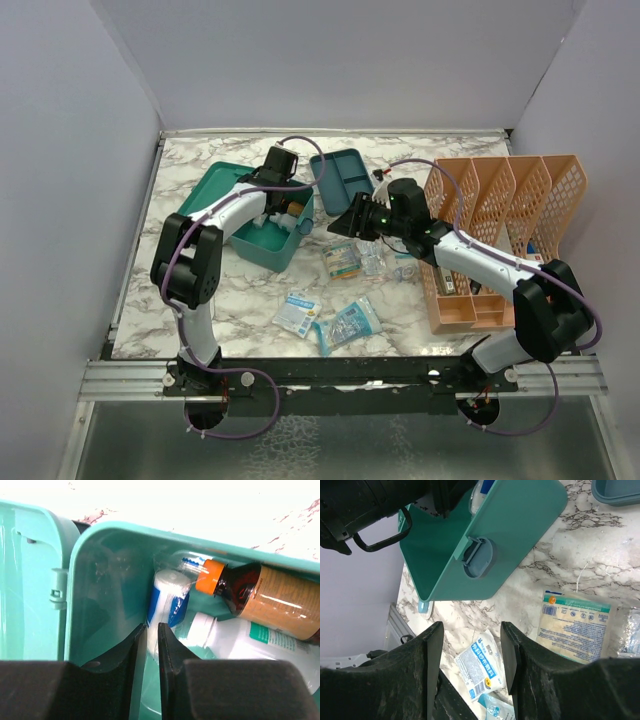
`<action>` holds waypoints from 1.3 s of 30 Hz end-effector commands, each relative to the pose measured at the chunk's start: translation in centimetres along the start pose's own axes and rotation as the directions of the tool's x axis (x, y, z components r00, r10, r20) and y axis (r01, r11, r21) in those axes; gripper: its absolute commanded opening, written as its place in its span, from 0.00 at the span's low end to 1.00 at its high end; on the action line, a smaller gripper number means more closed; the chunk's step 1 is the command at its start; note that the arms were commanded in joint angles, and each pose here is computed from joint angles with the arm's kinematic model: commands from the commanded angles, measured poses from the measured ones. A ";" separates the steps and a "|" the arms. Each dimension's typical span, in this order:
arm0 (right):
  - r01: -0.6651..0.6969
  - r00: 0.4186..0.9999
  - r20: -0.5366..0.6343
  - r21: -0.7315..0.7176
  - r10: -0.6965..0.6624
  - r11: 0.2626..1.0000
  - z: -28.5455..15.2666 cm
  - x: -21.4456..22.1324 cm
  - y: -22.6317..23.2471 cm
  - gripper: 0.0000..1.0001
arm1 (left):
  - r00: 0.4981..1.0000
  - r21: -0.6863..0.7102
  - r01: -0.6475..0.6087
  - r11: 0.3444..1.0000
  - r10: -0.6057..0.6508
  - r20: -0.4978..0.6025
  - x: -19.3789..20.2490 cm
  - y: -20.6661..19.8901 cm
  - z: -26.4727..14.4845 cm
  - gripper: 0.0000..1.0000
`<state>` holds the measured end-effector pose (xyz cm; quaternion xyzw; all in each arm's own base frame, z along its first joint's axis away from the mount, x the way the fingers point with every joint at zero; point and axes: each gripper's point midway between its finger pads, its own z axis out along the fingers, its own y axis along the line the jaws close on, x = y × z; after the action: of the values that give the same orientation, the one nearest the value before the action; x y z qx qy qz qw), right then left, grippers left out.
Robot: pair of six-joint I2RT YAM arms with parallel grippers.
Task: Organize the medicine kit
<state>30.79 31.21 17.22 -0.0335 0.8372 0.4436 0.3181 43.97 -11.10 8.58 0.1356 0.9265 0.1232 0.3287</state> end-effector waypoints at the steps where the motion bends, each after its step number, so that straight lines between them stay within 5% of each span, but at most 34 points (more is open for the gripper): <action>1: 0.018 0.999 0.036 0.024 -0.019 1.000 -0.3 -0.6 -0.5 0.49 | 0.997 0.011 0.046 0.999 -0.046 0.062 -1.5 -0.9 1.3 0.17; 22: 0.028 0.999 0.042 0.058 -0.030 0.998 -1.3 -0.2 -1.2 0.49 | 0.987 0.085 0.115 0.990 -0.123 0.103 -2.0 -2.5 1.6 0.11; 33: 0.181 0.983 -0.074 0.217 -0.168 0.959 -1.9 0.7 -4.6 0.51 | 0.944 0.263 0.184 0.947 -0.245 0.222 -3.3 -1.8 -7.5 0.31; 39: 0.238 0.966 -0.164 0.241 -0.202 0.941 -2.5 2.9 -6.3 0.53 | 0.863 0.390 0.166 0.906 -0.325 0.388 -4.5 -1.3 -13.7 0.44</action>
<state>29.91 27.57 13.66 -0.0879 0.8834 0.3313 0.3196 40.13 -14.13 17.89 0.0838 0.8781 -0.0474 0.4686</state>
